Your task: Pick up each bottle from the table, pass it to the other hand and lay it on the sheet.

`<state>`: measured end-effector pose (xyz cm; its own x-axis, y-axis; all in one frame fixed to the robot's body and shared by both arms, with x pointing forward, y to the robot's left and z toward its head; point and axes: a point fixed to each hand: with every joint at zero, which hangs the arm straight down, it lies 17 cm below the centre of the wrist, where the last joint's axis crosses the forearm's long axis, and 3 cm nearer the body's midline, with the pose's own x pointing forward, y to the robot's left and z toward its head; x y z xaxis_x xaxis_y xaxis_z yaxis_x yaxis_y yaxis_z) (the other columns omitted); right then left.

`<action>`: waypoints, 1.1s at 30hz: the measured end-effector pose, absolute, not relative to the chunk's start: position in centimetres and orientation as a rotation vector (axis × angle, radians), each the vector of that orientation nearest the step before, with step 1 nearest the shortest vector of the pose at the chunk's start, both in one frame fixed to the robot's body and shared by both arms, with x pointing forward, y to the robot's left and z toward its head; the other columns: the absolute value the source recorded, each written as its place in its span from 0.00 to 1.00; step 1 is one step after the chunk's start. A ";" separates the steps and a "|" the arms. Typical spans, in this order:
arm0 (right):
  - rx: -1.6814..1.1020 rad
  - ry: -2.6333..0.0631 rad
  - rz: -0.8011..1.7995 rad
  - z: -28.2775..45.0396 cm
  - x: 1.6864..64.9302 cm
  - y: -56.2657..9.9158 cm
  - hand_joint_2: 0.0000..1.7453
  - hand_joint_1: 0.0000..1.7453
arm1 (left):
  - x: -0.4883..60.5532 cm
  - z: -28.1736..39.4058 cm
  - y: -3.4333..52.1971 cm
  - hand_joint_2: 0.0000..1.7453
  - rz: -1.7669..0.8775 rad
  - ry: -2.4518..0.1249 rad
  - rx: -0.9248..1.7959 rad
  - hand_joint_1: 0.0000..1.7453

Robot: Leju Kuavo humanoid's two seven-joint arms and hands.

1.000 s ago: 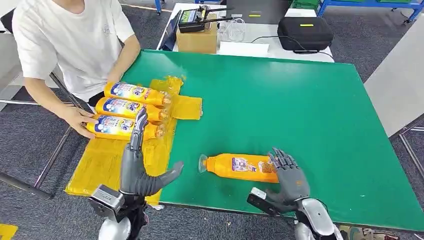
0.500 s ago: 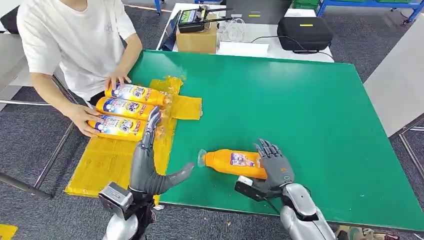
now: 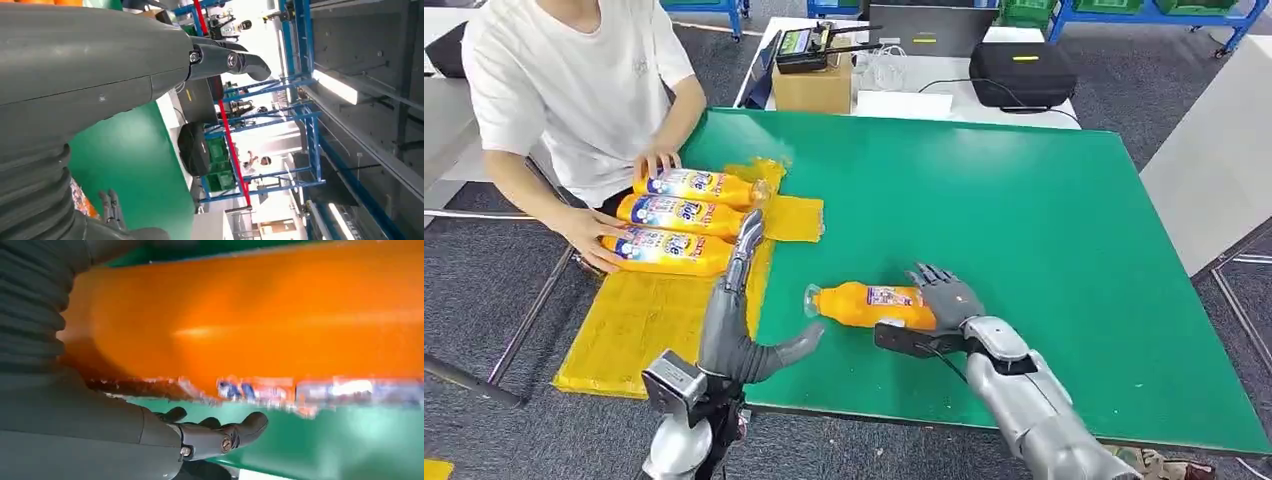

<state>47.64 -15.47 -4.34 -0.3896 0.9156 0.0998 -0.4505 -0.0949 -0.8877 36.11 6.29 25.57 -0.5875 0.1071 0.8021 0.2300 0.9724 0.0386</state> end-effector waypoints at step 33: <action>-0.313 -1.640 1.144 2.9 44.2 -5.8 1.00 1.00 | 37.1 22.1 6.6 1.00 -0.170 -2.067 -0.185 0.00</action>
<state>44.21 -5.77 2.91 -0.4033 0.6884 0.6029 -0.3285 0.5060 -0.7975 37.15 6.60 22.14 -0.4779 0.0606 0.8763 0.2026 0.9783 0.0428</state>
